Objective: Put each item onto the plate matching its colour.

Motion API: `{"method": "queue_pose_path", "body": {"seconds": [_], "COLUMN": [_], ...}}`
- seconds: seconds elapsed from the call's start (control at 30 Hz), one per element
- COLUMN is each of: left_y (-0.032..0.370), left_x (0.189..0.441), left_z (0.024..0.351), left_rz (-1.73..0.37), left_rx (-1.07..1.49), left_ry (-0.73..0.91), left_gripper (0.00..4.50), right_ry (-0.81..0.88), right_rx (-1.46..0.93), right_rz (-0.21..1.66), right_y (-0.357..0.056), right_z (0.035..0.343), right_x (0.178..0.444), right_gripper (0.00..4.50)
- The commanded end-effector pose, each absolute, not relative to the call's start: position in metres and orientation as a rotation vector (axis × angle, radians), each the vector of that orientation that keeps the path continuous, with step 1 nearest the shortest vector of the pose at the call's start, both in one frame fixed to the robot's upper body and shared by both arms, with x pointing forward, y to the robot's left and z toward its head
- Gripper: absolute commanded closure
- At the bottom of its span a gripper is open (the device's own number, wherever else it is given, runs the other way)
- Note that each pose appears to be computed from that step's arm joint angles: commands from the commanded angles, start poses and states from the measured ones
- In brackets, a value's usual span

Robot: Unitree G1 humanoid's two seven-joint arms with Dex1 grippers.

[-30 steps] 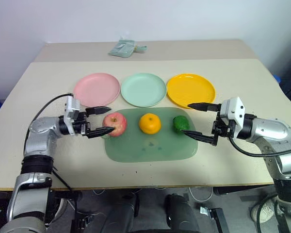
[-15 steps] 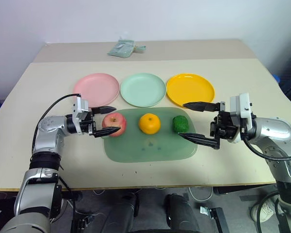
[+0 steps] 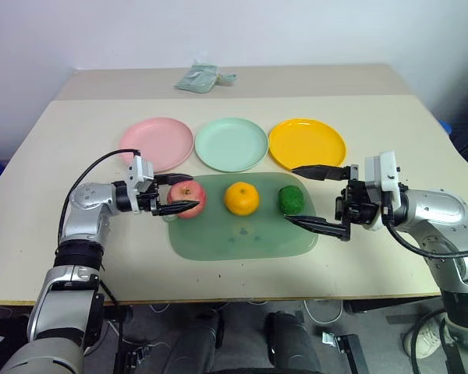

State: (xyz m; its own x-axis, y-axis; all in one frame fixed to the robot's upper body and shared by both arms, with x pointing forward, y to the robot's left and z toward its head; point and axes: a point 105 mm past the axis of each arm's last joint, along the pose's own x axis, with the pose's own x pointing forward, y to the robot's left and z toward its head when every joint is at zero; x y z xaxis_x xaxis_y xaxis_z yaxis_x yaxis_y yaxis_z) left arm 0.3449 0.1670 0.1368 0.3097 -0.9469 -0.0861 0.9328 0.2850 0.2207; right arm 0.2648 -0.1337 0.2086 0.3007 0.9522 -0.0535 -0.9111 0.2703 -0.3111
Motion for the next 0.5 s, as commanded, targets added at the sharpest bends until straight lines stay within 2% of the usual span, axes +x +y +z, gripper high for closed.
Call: {"method": "queue_pose_path", "body": {"seconds": [0.03, 0.33, 0.5], "left_y": [0.18, 0.215, 0.24], "left_x": [0.353, 0.415, 0.442], "left_z": [0.156, 0.217, 0.219], "left_rz": [-1.17, -0.621, -0.313], "left_rx": [0.193, 0.165, 0.115], "left_ry": [-0.135, -0.348, -0.302], "left_gripper": [1.55, 1.55, 1.55], "right_ry": [-0.215, -0.23, -0.273], "right_rx": [-0.322, -0.323, -0.349], "right_rz": [1.24, 1.228, 1.182], "right_y": [-0.134, -0.131, -0.13], "right_z": [0.22, 0.22, 0.225], "right_x": [0.268, 0.275, 0.284], "right_gripper": [0.0, 0.0, 0.0]}}
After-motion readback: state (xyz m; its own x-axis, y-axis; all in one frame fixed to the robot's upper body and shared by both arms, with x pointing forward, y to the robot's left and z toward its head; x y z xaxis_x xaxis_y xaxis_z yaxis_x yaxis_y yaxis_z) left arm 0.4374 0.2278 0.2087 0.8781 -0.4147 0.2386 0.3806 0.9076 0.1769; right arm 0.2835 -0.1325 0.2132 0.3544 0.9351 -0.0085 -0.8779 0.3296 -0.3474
